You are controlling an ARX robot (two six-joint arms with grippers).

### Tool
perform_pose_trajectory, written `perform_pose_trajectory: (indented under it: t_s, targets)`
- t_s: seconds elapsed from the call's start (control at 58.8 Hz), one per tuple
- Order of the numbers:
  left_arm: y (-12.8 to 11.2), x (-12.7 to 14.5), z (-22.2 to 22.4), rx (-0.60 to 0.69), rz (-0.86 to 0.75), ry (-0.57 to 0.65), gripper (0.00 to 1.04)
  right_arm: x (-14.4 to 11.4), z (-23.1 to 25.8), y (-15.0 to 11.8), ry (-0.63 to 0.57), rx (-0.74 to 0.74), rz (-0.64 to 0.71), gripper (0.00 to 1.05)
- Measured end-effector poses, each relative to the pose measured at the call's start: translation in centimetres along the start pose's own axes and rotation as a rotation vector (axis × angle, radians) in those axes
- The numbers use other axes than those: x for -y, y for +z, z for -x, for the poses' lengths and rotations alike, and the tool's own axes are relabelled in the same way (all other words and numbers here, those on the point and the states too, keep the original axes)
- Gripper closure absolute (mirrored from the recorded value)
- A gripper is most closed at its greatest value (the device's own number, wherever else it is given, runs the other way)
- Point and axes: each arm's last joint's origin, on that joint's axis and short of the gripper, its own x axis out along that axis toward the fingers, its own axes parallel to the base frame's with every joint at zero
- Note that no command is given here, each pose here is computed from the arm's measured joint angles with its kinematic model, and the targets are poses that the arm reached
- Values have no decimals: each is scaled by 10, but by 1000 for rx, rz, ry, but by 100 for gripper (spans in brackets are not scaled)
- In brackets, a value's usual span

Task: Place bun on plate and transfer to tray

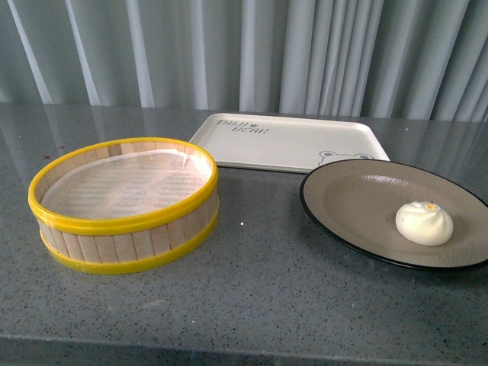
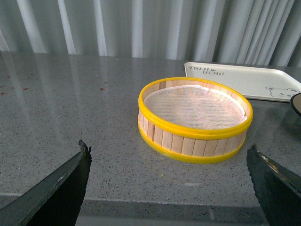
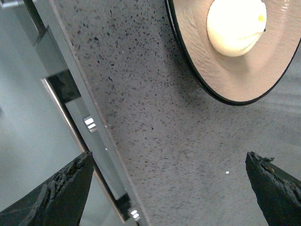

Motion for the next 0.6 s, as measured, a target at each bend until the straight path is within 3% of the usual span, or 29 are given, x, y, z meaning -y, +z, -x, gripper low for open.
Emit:
perform_pose_trajectory:
  t_s: [0.221,0.595]
  targets:
    - [0,0,0,0,0,0,7,22,-15,7,-6,-7,220,8]
    - [0,0,0,0,0,0,7,23,-43,26,-32,40,296,8]
